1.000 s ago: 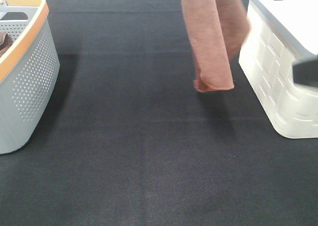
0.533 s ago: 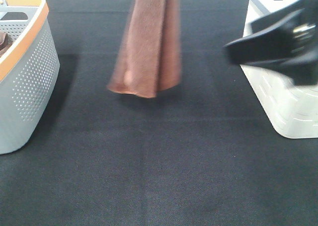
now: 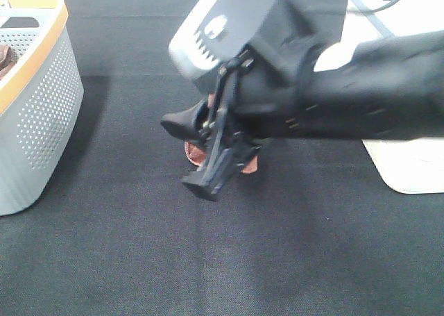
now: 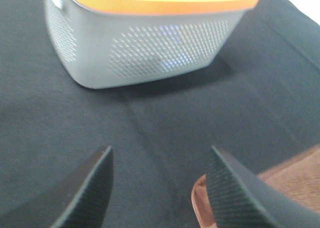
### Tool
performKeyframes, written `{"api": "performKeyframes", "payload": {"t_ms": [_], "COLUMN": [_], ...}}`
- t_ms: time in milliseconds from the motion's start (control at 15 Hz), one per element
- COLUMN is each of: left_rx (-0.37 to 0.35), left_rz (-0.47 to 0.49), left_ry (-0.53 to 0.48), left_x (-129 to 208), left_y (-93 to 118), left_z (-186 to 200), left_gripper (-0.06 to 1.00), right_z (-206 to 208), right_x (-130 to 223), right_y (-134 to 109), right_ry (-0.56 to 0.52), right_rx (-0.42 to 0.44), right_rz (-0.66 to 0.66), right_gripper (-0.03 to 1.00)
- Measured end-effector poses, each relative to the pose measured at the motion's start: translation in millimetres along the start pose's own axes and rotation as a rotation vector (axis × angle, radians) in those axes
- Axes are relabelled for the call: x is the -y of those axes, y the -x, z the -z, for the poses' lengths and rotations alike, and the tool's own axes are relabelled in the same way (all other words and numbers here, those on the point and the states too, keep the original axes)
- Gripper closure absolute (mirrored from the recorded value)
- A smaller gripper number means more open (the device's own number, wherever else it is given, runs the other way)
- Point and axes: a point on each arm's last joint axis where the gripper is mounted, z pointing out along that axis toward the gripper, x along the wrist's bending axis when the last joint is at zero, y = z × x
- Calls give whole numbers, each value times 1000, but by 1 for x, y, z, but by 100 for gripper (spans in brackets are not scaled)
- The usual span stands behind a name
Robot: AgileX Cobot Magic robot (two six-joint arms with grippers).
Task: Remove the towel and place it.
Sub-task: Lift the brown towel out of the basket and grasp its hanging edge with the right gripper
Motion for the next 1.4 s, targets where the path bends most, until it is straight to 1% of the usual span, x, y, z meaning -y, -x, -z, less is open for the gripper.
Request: {"api": "performKeyframes", "payload": {"t_ms": [67,200,333,533,733,867,1000,1067,1133,1333,1400], "left_rx": [0,-6,-3,3,-5,-8,-4,-3,-3,-2,-2], "left_rz": [0,-1,0,1,-5,-9,-9,-9,-9,-9,-9], "left_ry": [0,-15,-4,11,13,16,29,31,32,33,33], "left_x": [0,0,-5,-9,-9,-9,-10,-10,-11,-11,-11], "left_y": [0,0,2,3,2,2,2,2,2,2,2], "left_z": [0,2,8,12,12,12,12,12,12,12,12], "left_gripper": [94,94,94,94,94,94,94,94,94,94,94], "right_z": [0,-15,-24,-31,-32,-32,-33,-37,-44,-71,-71], "right_x": [0,9,15,12,-2,-6,-11,-11,-7,14,14], "right_y": [0,1,3,5,7,-1,-17,-22,-25,-27,-27], "right_ry": [0,-26,-35,-29,10,27,57,66,58,18,18], "right_rx": [0,47,98,111,107,80,47,47,55,120,120], "right_rz": [0,-35,-55,-55,-27,11,78,97,102,24,24], "right_gripper": [43,43,43,43,43,43,43,43,43,43,43]}}
